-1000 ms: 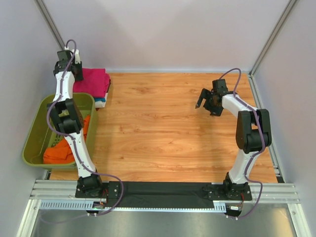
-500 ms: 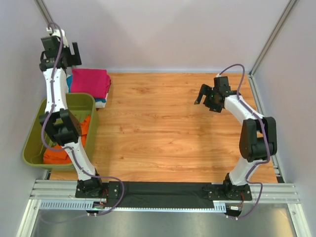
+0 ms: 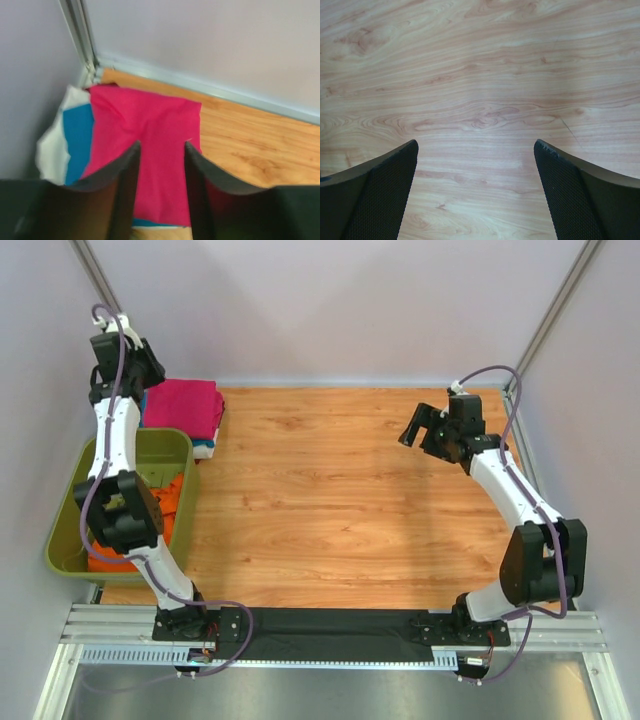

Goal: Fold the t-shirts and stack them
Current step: Neatly place the folded tshirt to the corner

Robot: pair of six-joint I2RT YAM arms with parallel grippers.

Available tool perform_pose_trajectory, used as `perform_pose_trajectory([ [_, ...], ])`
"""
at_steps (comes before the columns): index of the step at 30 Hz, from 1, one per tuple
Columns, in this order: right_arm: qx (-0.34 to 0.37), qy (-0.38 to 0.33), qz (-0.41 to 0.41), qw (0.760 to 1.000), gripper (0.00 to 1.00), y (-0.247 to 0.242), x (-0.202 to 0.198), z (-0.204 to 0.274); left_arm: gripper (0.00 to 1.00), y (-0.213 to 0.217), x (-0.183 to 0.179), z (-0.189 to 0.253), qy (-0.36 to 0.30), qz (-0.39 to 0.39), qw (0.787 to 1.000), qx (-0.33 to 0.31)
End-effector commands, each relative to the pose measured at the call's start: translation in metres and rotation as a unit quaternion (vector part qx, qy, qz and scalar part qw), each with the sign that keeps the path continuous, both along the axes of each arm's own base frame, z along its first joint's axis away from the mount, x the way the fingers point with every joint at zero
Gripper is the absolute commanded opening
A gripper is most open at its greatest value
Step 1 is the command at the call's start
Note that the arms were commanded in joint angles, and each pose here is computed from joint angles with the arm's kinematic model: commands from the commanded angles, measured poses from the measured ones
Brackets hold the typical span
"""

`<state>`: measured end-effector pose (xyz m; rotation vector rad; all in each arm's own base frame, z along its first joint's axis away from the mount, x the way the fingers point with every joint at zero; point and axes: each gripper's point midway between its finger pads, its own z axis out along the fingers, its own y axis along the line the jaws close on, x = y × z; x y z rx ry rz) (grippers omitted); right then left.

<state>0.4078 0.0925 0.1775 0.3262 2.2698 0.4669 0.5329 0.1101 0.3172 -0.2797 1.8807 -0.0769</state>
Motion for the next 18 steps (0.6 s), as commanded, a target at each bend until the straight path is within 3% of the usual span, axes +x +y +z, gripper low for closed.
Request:
perform_pose_trajectory([
  [1,-0.005,-0.009,0.010,1.000,1.00,0.002,0.004,-0.003,0.34,0.002,0.029,-0.034,-0.006,0.011,0.999,-0.050],
  [7,-0.002,0.018,0.010,1.000,1.00,0.004,0.015,-0.024,0.03,0.022,0.057,-0.084,0.013,0.060,0.995,-0.074],
  [18,-0.005,0.051,0.009,0.999,1.00,0.007,0.027,-0.054,0.00,0.066,0.040,-0.122,0.031,0.132,0.989,-0.056],
])
